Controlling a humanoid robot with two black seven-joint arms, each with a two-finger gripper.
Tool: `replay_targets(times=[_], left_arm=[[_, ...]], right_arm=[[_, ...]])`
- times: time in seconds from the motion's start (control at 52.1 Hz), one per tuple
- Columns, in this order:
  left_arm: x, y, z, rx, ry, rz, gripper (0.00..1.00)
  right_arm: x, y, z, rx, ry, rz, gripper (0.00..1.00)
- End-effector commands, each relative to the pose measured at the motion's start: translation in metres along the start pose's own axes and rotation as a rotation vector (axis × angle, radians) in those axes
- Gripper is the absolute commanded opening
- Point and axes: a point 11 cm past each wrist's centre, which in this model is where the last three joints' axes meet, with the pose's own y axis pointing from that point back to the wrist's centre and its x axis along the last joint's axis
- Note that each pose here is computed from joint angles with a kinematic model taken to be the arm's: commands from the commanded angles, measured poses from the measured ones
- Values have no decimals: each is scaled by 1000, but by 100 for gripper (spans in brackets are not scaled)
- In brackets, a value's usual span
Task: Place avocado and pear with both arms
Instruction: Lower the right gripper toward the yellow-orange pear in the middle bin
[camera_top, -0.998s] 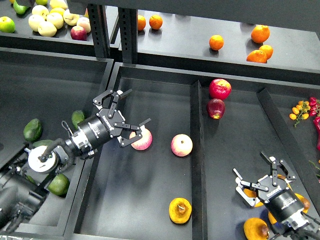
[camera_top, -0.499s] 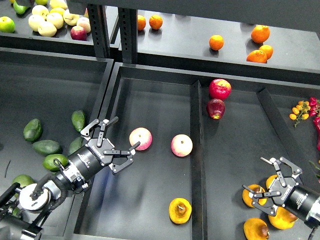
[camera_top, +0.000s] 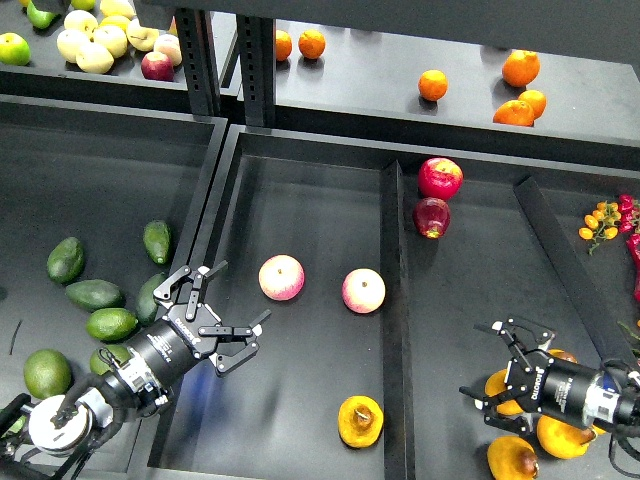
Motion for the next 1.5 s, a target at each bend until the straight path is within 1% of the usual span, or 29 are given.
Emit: replay_targets(times=[0.0,0.134,0.154,0.461,0.806,1.248,1.478], left_arm=[[-5,1,4,-27,29,-26,99],[-9,3,3,-30,27,-39,99],[-11,2,3,-28,25,-43,99],[-10,3,3,-31,26,-41,99],[-10,3,2,-31,29,-40,99],[-9,4,2,-31,29,-39,99],[-9,4,2,-31,30,-38,99]], right_arm=[[-7,-13,9,-35,2,-23,100],[-8,-24,21,-68,-13,-29,100],[-7,-29,24,-91,-8,-24,100],[-18,-55,26,-161,29,-41,100],[-29,-81,43,-197,6,-68,99],[-28,-89,63,-262,6,-59,98],[-33,-97,67,-266,-5,-68,97]])
